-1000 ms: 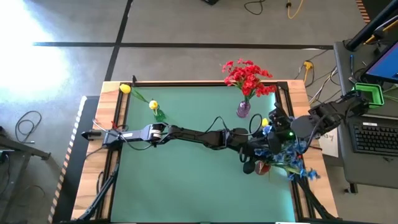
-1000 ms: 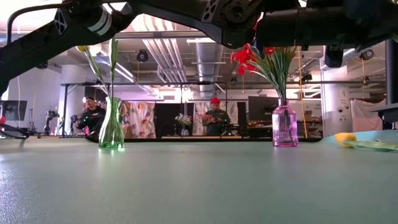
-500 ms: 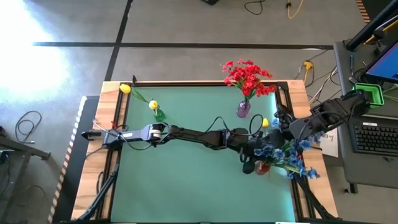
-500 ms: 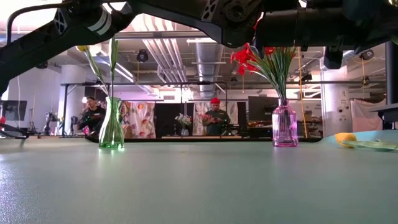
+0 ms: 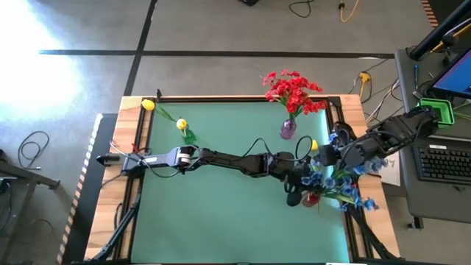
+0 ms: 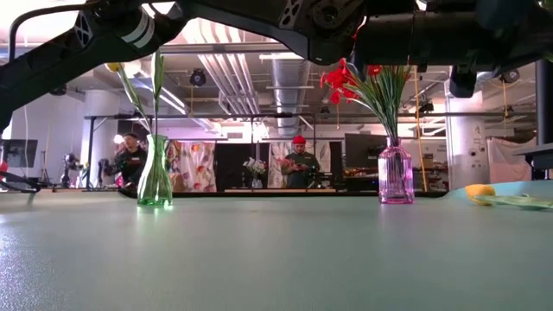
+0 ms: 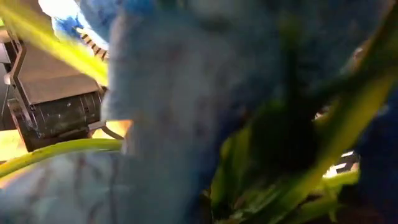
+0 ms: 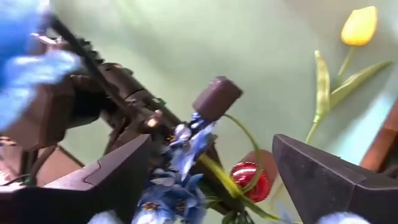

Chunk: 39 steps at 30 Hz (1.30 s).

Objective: Sort flowers into vase by color
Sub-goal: Put the blue flower into the red vase

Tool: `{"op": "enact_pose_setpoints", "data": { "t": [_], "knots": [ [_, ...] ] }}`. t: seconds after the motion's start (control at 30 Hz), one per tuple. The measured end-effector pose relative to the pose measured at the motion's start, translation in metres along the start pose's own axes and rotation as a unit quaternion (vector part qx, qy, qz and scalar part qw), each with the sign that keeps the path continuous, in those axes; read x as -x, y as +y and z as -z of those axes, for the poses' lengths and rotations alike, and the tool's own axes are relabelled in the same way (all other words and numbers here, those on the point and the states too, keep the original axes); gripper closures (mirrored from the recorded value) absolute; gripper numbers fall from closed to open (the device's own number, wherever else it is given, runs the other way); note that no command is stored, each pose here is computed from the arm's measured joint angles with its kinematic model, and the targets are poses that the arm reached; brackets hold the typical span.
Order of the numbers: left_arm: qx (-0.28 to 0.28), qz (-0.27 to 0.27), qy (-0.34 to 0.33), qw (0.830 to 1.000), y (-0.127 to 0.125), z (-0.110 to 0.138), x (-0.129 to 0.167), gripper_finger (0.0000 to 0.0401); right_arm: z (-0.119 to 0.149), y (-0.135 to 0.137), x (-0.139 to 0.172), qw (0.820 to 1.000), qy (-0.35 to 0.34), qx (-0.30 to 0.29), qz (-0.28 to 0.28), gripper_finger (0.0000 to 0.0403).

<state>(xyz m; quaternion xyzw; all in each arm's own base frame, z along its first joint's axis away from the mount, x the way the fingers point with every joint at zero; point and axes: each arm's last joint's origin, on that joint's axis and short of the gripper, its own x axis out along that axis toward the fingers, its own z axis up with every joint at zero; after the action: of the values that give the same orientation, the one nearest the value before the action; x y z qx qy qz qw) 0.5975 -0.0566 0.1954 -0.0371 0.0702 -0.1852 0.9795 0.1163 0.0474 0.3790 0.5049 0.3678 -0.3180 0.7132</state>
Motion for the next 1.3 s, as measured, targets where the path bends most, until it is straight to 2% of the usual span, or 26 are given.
{"op": "enact_pose_setpoints", "data": {
  "t": [0.17,0.47,0.73,1.0,1.3],
  "knots": [
    [0.002,0.001,0.008,1.0,-0.002,0.002,-0.001,0.0398,0.0,-0.001,0.0,1.0,-0.001,0.016,0.007,0.0076],
    [-0.022,0.012,0.012,1.0,-0.013,0.003,-0.003,0.0398,-0.001,-0.005,0.0,0.999,-0.005,0.025,0.025,0.0042],
    [-0.023,0.001,0.013,1.0,-0.012,0.003,-0.003,0.0398,-0.005,-0.007,0.0,0.999,-0.037,0.02,0.035,0.0039],
    [-0.026,0.001,0.013,1.0,-0.012,0.003,-0.003,0.0398,-0.014,-0.009,0.0,0.994,-0.098,0.027,0.042,0.0039],
    [-0.026,0.001,0.013,1.0,-0.012,0.003,-0.003,0.0398,-0.024,-0.01,0.0,0.987,-0.144,0.051,0.059,0.0039]
  ]
}}
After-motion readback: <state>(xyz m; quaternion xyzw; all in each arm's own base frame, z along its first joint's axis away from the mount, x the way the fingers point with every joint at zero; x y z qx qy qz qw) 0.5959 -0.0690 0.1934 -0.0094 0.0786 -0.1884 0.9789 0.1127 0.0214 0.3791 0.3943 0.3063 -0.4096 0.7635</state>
